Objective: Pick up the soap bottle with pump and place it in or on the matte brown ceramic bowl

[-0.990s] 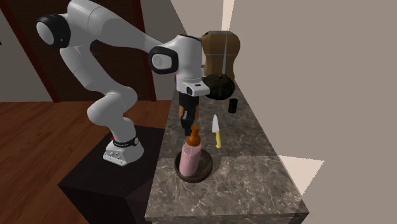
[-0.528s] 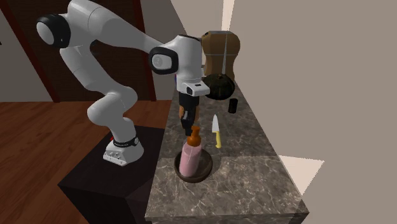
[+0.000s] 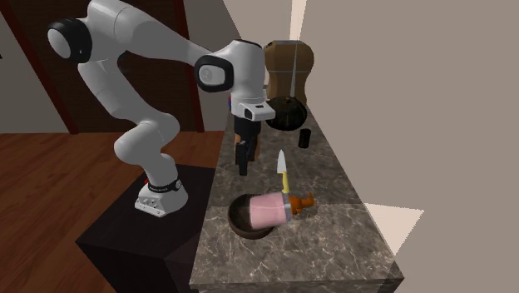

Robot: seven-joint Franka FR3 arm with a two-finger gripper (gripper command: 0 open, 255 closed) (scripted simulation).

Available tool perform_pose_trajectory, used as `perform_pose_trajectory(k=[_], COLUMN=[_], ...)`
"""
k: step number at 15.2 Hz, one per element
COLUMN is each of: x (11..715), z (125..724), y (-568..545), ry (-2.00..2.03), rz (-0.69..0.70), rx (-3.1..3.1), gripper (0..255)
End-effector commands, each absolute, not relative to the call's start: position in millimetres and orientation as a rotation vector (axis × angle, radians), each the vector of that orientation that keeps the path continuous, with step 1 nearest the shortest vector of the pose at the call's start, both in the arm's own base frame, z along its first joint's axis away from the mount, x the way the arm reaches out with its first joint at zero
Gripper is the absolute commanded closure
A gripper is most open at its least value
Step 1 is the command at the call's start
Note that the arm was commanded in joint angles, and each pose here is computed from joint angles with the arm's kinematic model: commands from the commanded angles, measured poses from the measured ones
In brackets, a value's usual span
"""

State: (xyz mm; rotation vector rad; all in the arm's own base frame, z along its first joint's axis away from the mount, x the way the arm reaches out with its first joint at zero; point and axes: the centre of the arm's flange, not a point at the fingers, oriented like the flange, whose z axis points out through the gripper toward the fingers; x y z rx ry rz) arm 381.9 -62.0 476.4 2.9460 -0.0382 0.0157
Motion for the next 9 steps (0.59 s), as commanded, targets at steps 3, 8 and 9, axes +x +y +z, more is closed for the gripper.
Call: perform_pose_trajectory(k=[3, 8, 9], x=[379.6, 379.6, 379.6], z=[509.6, 509.6, 509.6], y=[-54.6, -54.6, -54.6], ry=[-0.038, -0.038, -0.038], rz=[0.014, 0.014, 0.014], rx=[2.946, 2.946, 2.946], gripper=[0, 0, 0])
